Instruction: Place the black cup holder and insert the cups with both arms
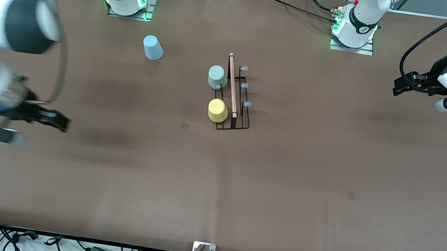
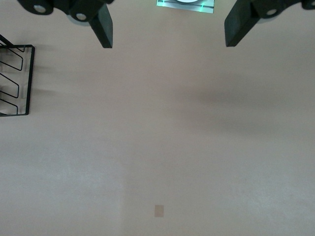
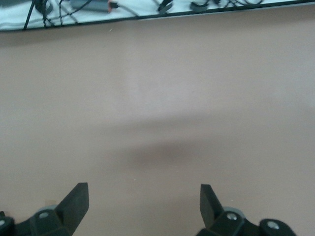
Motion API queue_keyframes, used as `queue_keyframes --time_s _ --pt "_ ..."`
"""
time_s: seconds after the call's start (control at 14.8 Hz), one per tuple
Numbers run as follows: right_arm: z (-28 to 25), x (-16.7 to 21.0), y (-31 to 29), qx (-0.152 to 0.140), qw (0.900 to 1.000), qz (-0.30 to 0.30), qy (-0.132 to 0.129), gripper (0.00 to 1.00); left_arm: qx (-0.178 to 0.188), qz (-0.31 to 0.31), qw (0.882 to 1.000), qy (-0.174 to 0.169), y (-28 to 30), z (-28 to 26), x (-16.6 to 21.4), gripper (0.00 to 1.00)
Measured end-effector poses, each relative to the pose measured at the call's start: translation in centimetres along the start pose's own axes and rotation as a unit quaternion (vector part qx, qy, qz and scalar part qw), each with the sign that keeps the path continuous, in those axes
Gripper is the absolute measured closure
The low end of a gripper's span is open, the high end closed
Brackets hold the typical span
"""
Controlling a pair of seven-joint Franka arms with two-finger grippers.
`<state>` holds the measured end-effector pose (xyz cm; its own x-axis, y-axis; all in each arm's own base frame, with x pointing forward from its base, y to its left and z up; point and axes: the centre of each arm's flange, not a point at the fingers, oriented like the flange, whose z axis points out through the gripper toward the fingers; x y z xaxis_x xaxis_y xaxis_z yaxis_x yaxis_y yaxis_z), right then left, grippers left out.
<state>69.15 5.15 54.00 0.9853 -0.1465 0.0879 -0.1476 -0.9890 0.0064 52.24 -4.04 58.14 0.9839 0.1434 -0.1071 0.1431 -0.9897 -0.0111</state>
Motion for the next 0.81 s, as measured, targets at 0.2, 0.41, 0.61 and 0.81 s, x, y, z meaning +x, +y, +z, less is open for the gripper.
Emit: queue_keyframes --time_s 0.2,0.41,0.61,0.81 --pt "-3.1 -0.5 6.2 0.012 1.0 0.001 -0.009 0.0 0.0 0.0 1.0 0.0 0.0 0.0 0.0 0.0" --pt "-5.3 -1.1 8.7 0.013 0.999 -0.029 -0.001 0.0 0.0 0.0 1.0 0.0 0.0 0.0 0.0 0.0" --pt "-5.8 -1.7 9.2 0.013 0.997 -0.069 -0.009 0.0 0.0 0.0 1.0 0.0 0.0 0.0 0.0 0.0" --pt "-4.9 -2.7 9.3 0.013 0.997 -0.073 -0.028 0.0 0.0 0.0 1.0 0.0 0.0 0.0 0.0 0.0"
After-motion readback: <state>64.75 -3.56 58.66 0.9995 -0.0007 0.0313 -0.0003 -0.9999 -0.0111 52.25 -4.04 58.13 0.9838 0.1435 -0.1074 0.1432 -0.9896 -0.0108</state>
